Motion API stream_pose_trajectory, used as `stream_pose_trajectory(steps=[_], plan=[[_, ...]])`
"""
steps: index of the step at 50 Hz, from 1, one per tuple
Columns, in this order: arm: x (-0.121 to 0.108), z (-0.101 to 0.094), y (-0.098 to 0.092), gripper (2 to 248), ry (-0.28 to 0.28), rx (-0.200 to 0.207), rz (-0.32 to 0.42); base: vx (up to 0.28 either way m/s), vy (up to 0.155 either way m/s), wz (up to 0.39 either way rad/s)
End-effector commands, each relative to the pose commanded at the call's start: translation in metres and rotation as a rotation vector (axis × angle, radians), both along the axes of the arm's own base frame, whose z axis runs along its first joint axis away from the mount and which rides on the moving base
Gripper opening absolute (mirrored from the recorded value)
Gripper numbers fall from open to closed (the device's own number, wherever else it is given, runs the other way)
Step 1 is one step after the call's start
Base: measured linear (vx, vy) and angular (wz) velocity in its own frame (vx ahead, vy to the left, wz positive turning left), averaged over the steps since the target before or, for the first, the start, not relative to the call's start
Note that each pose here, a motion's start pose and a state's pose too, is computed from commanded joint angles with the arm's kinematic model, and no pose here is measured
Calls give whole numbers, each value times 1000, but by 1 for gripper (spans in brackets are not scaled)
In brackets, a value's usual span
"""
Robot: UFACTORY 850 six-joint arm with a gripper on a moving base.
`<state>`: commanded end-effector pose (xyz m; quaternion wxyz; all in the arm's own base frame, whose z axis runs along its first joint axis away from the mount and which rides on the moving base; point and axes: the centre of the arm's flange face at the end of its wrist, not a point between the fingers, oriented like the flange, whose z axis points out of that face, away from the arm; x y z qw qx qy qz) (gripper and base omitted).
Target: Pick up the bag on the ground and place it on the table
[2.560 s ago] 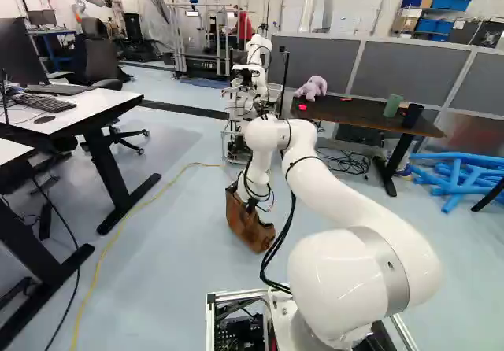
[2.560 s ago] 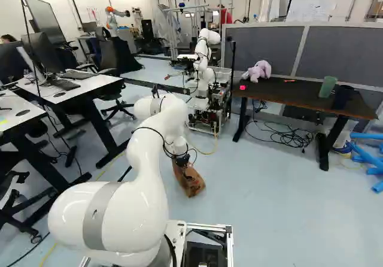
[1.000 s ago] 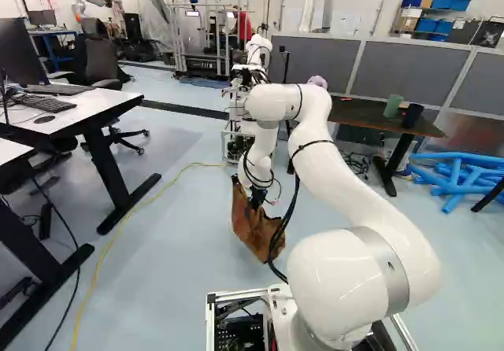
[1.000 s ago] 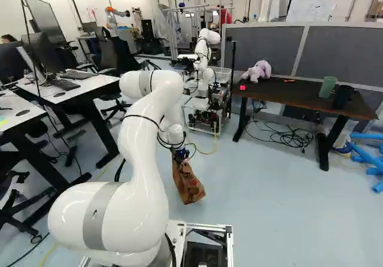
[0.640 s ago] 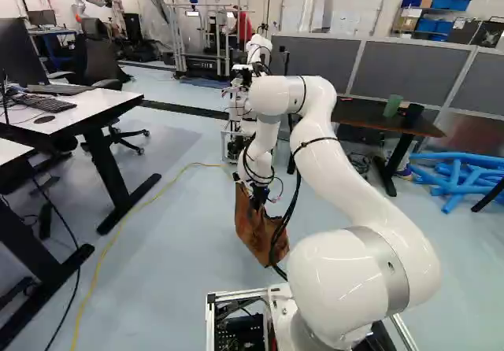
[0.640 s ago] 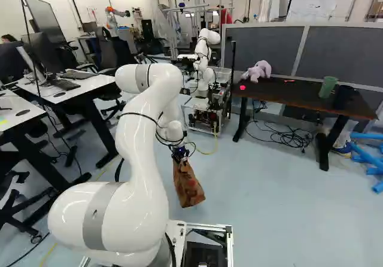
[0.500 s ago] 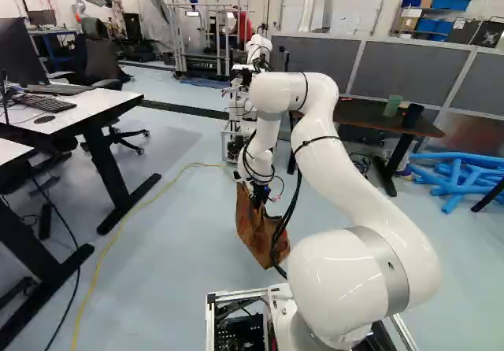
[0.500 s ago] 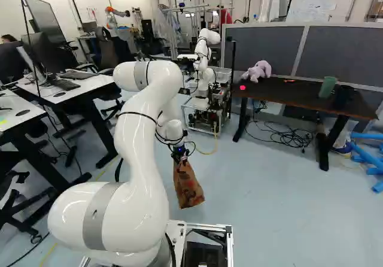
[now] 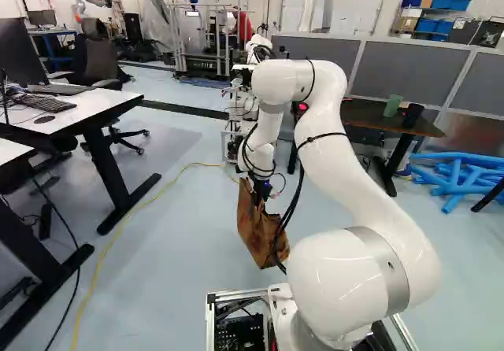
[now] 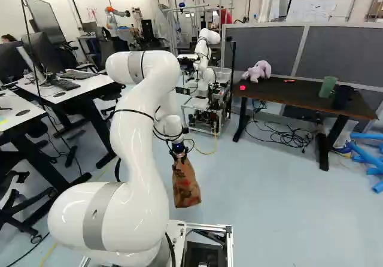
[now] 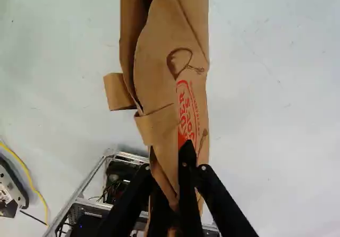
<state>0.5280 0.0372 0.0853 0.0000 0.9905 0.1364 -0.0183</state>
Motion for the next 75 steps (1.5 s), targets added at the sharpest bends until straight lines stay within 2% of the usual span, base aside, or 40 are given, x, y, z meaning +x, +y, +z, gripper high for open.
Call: stream_pose_trajectory(steps=[25,75], plan=[[-13,39,1,21,37,13,-89,0,0,0],[-51,115,0,21,-32,22,-94,0,0,0]])
